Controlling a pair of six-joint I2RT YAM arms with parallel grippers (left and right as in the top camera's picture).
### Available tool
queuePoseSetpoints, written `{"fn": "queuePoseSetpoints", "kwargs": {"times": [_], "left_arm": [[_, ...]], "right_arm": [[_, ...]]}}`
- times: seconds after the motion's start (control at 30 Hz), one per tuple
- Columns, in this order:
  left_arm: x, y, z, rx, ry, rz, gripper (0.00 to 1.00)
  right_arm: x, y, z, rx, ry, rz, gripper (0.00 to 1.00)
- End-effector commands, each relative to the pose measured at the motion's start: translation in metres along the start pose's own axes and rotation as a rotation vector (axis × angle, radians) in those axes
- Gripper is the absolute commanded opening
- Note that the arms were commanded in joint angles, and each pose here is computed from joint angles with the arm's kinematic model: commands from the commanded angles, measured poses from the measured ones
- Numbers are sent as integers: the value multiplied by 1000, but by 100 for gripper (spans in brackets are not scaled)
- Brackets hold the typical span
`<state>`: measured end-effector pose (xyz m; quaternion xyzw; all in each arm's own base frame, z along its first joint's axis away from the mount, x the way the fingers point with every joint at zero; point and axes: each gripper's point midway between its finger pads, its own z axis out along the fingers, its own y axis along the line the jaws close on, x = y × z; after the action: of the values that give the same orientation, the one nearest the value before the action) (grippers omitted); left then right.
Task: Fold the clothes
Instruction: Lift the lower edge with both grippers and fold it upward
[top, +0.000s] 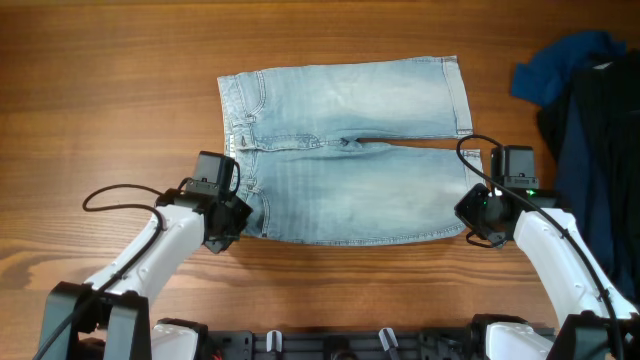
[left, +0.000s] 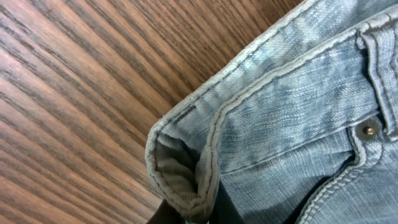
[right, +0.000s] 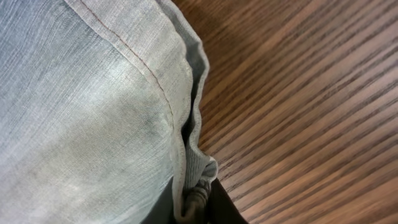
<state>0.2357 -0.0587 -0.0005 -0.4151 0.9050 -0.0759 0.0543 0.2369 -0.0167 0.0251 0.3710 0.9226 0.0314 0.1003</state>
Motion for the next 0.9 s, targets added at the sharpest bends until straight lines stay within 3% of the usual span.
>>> {"fn": "queuePoseSetpoints", "kwargs": {"times": [0.0,0.37,0.87], "left_arm": [[3,12,7,-41,3,16,4],[-10,-2,-20,-22,-37,183,4],[3,21,-99,-27,-72,184,5]], "right_arm": [[-8,-1,-3,13,-28,-3,4],[-9,0,-19,38,1,-38,4],[-9,-8,-50,114,46,-67,4]]}}
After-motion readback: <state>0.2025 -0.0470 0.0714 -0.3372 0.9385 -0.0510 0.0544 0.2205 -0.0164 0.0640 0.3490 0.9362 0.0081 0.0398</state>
